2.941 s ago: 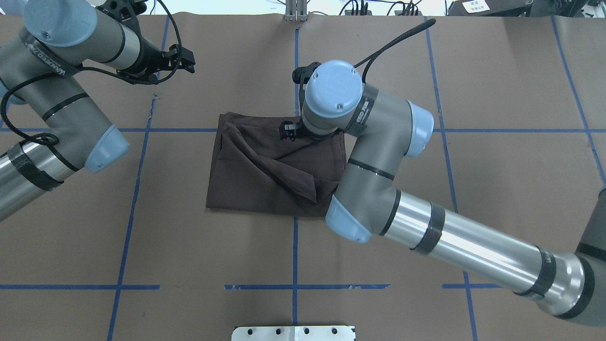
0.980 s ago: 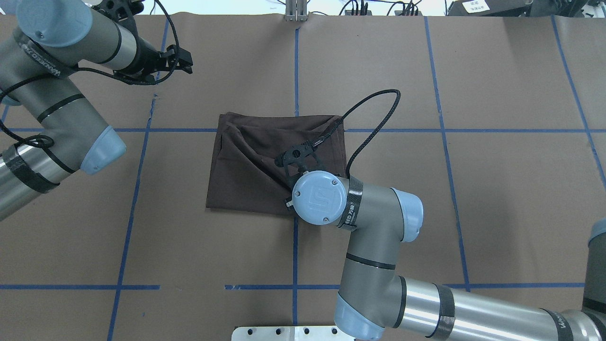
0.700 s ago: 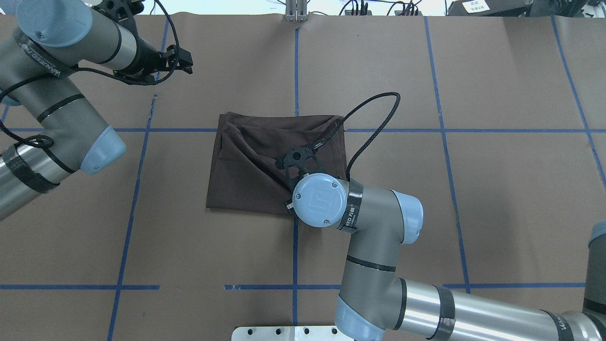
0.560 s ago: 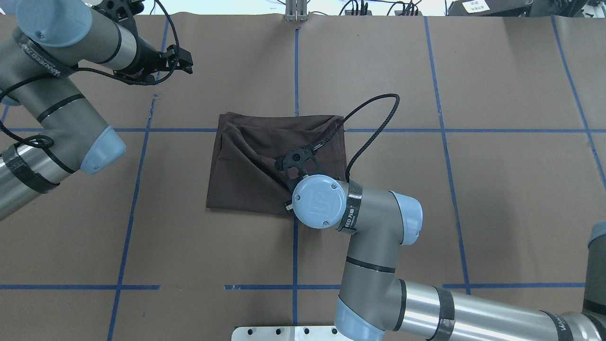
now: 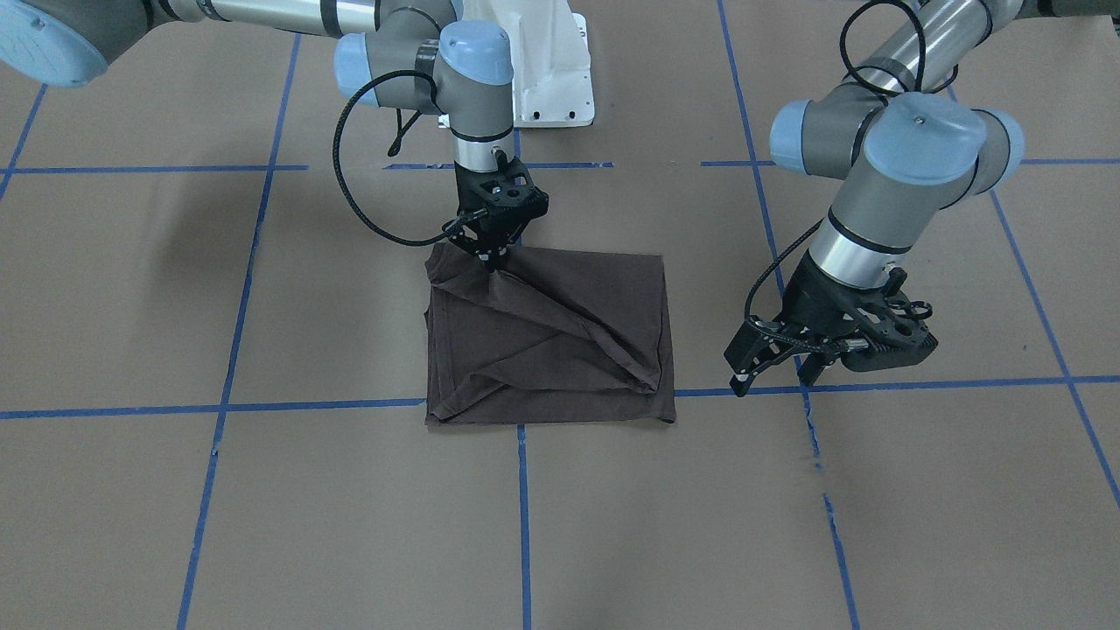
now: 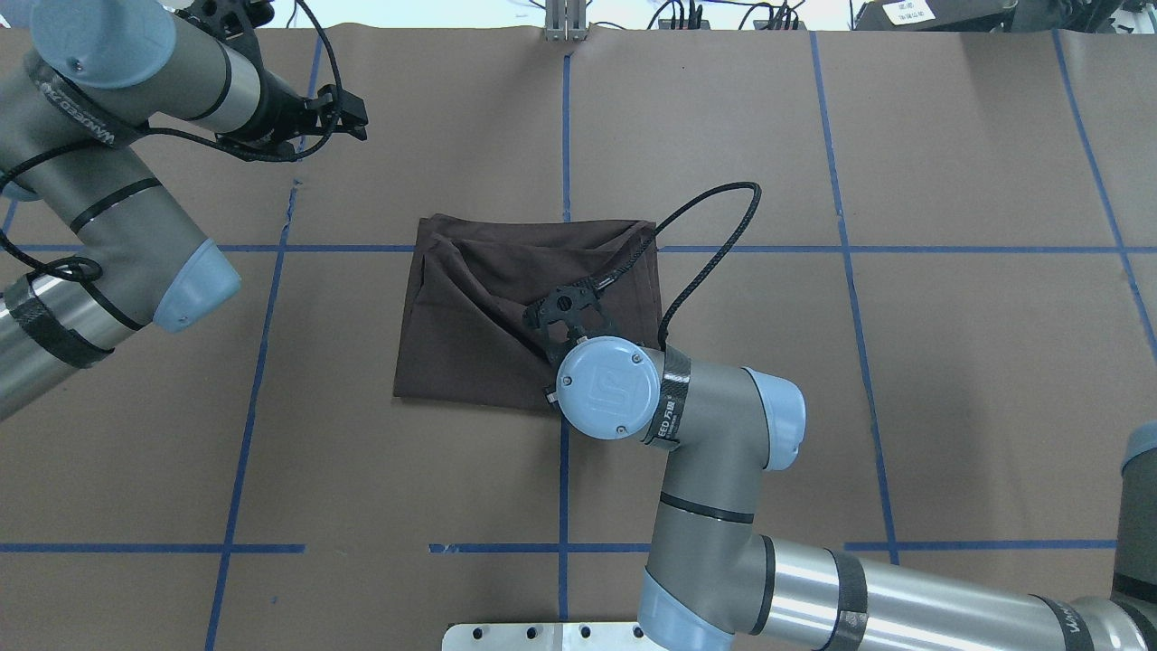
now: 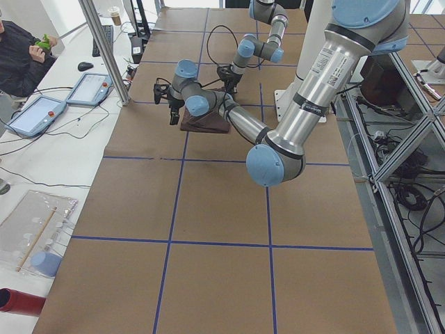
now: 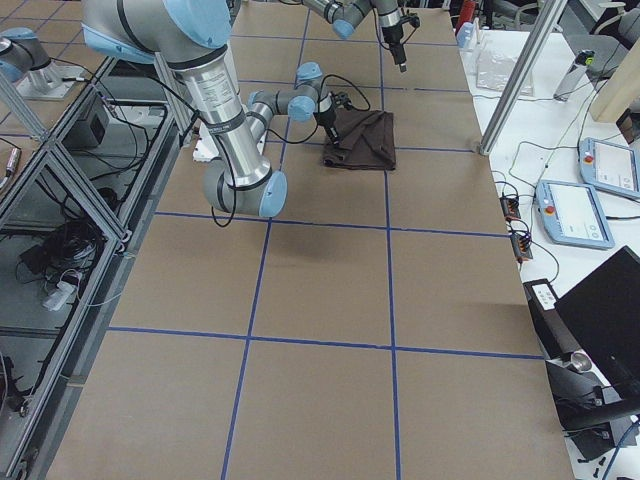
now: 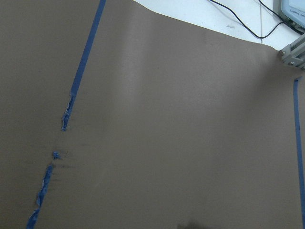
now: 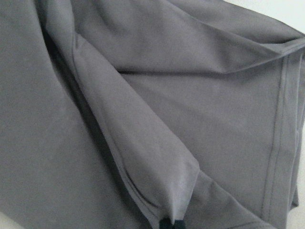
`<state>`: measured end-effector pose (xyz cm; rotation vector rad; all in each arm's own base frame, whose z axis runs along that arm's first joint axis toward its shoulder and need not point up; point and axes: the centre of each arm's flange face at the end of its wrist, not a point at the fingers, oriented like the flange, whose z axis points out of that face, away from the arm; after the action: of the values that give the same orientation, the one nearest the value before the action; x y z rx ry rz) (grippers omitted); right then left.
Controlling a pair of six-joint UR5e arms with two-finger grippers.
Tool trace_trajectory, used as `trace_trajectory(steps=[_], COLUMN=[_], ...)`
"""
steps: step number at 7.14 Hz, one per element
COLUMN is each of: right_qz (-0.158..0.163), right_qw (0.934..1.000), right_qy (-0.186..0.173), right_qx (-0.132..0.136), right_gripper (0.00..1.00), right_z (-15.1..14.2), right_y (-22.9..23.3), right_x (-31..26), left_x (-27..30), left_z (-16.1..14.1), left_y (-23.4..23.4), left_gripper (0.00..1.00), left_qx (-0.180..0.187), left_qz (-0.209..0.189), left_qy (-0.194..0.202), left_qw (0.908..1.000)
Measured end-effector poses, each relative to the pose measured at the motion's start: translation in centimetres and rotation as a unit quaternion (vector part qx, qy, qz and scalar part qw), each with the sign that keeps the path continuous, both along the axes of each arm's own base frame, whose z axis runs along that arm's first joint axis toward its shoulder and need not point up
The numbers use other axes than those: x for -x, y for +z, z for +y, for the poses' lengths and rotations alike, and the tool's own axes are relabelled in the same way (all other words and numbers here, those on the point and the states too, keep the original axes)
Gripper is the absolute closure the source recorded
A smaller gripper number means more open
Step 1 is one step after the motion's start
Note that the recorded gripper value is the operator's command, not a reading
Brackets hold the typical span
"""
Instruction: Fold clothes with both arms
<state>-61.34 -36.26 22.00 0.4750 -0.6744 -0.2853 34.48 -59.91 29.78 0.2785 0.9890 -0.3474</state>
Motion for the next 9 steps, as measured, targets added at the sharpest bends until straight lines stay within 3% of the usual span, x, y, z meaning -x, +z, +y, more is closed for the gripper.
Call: trace_trajectory(steps=[2,3,7,8,9], right_qz=[-0.005,-0.006,0.01,0.012,0.013], right_qw=[0.9999,0.9995,0.9957,0.9949,0.9943], right_qy=[0.011,0.029,0.091,0.099,0.105], right_qx=[-0.004,-0.006,-0.017,-0.018,-0.018], right_gripper=[1.0,1.0,1.0,0.14,0.0], right_z=[-1.5,-3.8,-16.4,-18.4,-19.5], right_y=[-0.7,-1.0,1.5,2.0,2.1], right_x=[-1.0,-2.4,-2.7,-2.2,-2.2], left_x=[-0.1,-0.1,-0.1,-0.1,-0.1], left_z=[0.0,0.0,0.0,0.0,0.0], left_y=[0.0,0.1,0.0,0.0,-0.1], left_gripper=[0.0,0.0,0.0,0.0,0.0], left_qx=[0.001,0.001,0.001,0.001,0.001], left_qz=[0.0,-0.001,0.0,0.0,0.0], left_qy=[0.0,0.0,0.001,0.0,0.0], left_qw=[1.0,1.0,1.0,1.0,1.0])
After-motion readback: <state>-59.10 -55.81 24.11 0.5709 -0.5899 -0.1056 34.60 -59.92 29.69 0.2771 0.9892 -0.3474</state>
